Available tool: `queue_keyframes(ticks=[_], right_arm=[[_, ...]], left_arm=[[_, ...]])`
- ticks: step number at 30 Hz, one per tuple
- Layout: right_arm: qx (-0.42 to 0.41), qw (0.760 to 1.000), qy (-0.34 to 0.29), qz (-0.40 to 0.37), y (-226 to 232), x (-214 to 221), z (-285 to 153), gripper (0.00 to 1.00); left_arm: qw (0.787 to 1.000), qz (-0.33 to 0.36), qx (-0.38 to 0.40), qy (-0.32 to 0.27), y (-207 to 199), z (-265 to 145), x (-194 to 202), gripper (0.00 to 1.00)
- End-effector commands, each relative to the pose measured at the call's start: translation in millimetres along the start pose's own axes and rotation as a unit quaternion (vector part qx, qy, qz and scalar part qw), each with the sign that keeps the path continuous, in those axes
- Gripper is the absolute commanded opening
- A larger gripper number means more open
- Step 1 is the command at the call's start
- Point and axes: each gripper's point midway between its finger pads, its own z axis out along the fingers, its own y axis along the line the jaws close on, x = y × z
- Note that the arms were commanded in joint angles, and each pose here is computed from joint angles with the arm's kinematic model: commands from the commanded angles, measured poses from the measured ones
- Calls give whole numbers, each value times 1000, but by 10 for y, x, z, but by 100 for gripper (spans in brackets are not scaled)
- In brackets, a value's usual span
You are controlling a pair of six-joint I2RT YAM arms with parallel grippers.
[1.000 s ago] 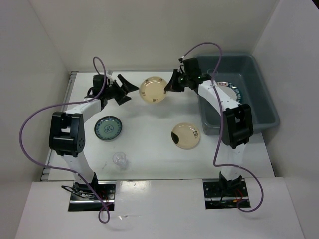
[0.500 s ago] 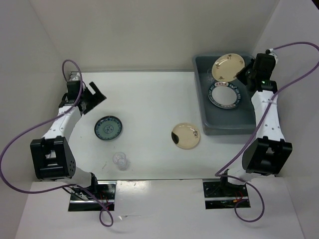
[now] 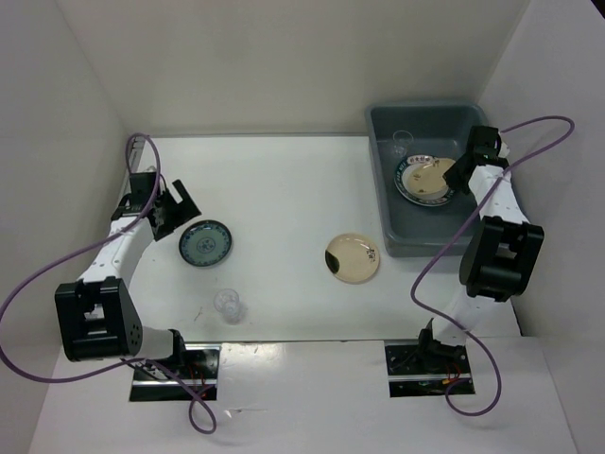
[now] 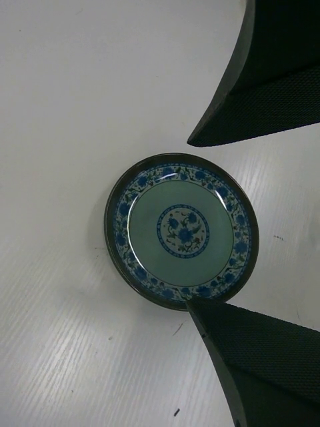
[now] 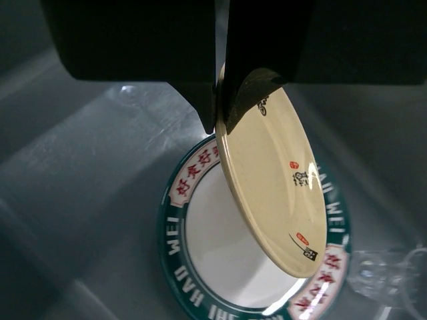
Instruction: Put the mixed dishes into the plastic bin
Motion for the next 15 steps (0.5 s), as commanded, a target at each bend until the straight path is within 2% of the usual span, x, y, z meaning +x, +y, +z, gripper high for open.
queue_keyframes(ticks=[1, 6, 9, 10, 13, 15], right_arm=[[-1, 1000, -13, 14, 6, -88, 78, 2], [0, 1000, 6, 15, -28, 5, 237, 2], [-1, 1000, 17, 14, -28, 69, 332, 6], [4, 1000, 26, 17, -84, 119, 382, 9], [3, 999, 26, 21, -86, 138, 432, 26], [1, 1000, 22, 22, -74, 119, 436, 33]], left_arm=[[1000, 17, -19, -14, 101, -72, -1, 100], [1000, 17, -17, -7, 129, -56, 82, 100], [1000, 17, -13, -5, 115, -57, 90, 100], [1000, 17, -13, -5, 115, -57, 90, 100], [1000, 17, -25, 6, 176, 5, 156, 100], [999, 16, -27, 11, 188, 30, 176, 100]])
